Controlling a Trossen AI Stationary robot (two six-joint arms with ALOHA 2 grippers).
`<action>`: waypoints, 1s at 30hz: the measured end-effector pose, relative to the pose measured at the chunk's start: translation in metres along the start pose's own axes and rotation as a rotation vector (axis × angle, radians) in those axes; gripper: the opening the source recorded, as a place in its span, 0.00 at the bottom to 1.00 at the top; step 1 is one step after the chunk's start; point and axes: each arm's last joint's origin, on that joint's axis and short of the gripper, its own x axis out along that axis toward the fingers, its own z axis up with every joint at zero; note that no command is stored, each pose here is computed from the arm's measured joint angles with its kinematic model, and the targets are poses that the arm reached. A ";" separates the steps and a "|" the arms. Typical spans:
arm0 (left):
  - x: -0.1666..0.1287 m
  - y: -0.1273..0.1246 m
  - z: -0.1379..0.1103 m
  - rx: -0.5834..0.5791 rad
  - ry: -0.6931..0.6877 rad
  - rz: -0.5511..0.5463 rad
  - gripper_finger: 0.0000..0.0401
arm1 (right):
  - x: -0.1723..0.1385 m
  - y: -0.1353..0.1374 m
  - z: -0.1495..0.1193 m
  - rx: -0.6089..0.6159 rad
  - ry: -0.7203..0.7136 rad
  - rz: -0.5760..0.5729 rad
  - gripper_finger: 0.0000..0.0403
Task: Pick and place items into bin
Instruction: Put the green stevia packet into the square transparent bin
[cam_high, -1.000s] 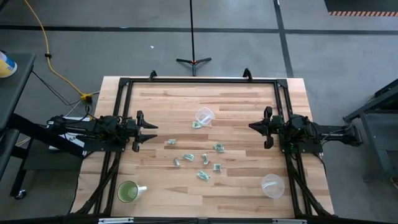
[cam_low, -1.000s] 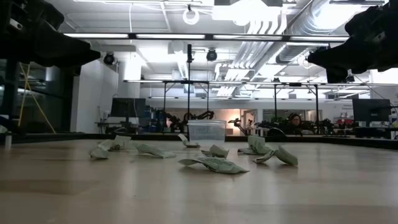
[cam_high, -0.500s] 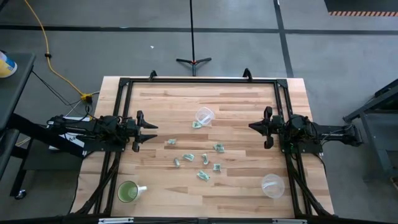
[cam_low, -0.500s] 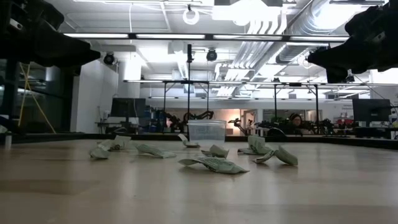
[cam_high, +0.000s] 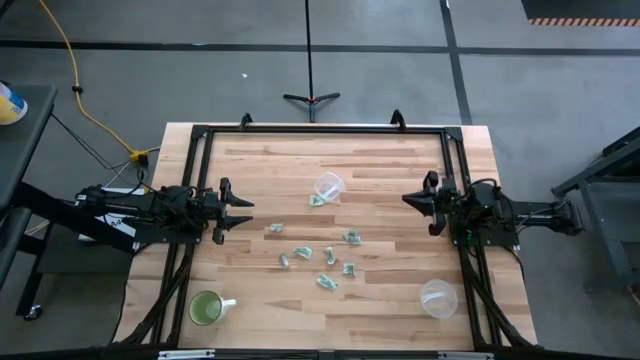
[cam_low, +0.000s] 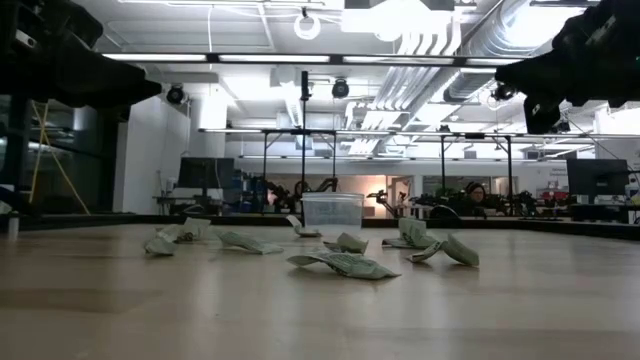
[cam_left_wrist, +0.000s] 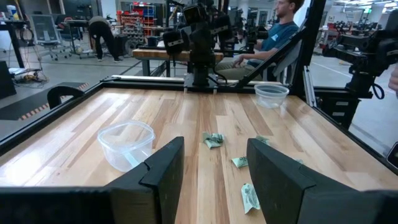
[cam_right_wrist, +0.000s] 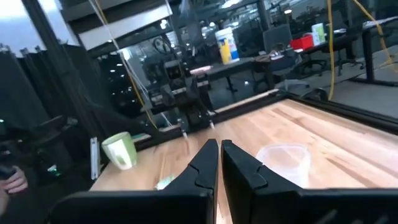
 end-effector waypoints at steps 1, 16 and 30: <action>0.000 0.000 0.000 0.000 -0.001 0.004 0.53 | 0.000 0.000 0.001 0.001 -0.008 -0.013 0.03; 0.000 0.000 0.001 -0.002 -0.012 0.017 0.53 | 0.002 -0.002 -0.002 -0.201 0.020 -0.068 0.05; 0.000 0.001 0.001 -0.001 -0.008 0.050 0.53 | 0.022 -0.002 -0.011 -0.299 0.124 -0.023 0.49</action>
